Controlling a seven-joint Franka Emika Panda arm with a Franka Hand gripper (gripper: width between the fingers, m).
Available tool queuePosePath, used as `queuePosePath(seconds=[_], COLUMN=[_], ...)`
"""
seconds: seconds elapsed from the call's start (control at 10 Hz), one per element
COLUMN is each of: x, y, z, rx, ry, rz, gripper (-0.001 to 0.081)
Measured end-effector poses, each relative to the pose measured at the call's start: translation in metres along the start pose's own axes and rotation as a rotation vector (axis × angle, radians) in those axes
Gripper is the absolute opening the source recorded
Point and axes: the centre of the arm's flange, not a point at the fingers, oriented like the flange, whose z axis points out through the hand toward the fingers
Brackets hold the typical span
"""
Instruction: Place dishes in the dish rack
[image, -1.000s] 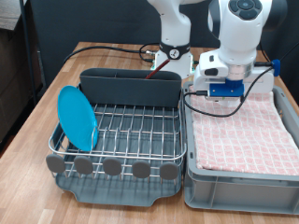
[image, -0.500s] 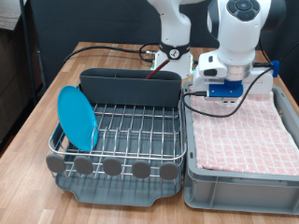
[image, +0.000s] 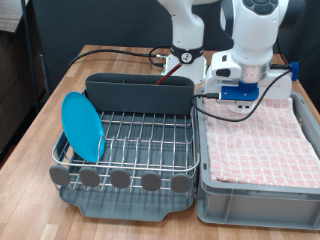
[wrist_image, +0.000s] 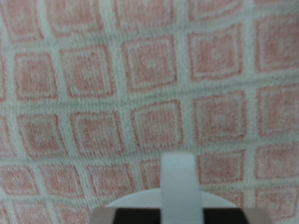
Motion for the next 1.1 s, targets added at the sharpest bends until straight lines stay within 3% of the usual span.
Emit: queuePosePath(seconds=[0.2,0.6,0.8,1.1], x=[0.007,0.036,0.048,0.057], y=[0.003,0.014,0.016,0.014], z=[-0.028,-0.093,-0.115,-0.115], rx=[0.039,0.132,0.147,0.146], ry=[0.061,0.266,0.293,0.293], rz=[0.013,-0.021,-0.104,-0.088], gripper=[0.0073,0.0072,0.0072,0.0072])
